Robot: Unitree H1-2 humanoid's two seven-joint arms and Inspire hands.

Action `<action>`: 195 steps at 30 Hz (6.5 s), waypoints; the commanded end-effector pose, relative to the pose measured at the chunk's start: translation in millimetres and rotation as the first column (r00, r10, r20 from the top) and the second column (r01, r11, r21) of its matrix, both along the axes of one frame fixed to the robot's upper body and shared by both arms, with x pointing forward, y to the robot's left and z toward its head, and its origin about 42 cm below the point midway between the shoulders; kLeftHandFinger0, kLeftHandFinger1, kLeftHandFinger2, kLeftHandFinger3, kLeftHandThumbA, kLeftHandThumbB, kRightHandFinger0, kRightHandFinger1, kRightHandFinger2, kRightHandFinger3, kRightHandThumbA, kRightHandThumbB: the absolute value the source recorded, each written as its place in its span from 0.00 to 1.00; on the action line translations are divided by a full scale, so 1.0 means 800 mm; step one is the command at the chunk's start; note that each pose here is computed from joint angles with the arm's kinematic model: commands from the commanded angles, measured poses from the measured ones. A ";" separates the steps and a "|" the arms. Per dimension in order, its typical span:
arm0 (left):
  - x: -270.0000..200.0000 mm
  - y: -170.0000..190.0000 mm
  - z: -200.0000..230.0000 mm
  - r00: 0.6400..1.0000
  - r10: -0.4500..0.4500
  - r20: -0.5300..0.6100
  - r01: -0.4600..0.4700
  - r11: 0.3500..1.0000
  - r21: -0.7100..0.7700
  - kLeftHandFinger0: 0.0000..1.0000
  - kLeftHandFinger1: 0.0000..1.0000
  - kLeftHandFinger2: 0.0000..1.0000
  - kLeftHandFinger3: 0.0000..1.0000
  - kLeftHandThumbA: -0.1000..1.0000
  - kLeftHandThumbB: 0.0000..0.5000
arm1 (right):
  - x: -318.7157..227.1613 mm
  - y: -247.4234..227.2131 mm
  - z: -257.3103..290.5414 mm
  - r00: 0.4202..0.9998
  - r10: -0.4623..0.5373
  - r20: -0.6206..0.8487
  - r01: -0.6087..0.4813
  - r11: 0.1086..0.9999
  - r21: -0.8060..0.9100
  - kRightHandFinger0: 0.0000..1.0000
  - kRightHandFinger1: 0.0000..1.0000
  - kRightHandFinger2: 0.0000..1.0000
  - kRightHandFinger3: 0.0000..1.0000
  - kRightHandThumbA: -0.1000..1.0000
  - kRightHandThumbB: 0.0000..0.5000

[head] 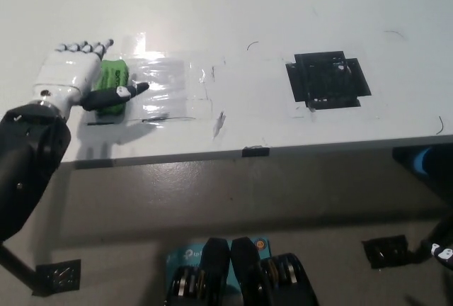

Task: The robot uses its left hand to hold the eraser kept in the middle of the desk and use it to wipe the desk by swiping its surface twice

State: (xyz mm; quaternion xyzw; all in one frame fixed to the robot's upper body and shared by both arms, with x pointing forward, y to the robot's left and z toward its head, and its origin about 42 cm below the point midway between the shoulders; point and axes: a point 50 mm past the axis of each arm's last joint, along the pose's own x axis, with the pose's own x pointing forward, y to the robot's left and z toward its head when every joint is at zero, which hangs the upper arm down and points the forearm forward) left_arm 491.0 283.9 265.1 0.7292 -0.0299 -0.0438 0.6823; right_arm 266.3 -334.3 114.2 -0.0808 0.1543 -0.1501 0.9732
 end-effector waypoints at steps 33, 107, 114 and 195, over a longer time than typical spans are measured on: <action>-0.004 -0.015 -0.037 0.999 -0.029 -0.019 0.028 0.999 -0.046 1.00 1.00 1.00 1.00 1.00 0.91 | 0.009 0.000 0.020 0.999 0.018 0.043 -0.017 1.000 -0.026 1.00 1.00 1.00 1.00 1.00 0.21; -0.091 -0.357 -0.260 0.789 -0.268 -0.553 0.334 0.942 0.020 1.00 1.00 1.00 1.00 1.00 1.00 | 0.041 0.028 0.053 0.989 0.049 0.143 -0.038 0.996 -0.076 1.00 1.00 1.00 1.00 1.00 0.06; -0.099 -0.388 -0.255 0.773 -0.305 -0.557 0.361 0.933 -0.009 1.00 1.00 1.00 1.00 1.00 1.00 | 0.043 0.029 0.055 0.988 0.051 0.148 -0.040 0.996 -0.076 1.00 1.00 1.00 1.00 1.00 0.05; -0.216 0.104 -0.372 0.575 0.418 -0.704 -0.541 0.839 0.056 1.00 1.00 1.00 1.00 1.00 1.00 | 0.020 -0.010 0.045 0.992 -0.008 0.126 0.019 0.995 -0.093 1.00 1.00 1.00 1.00 1.00 0.02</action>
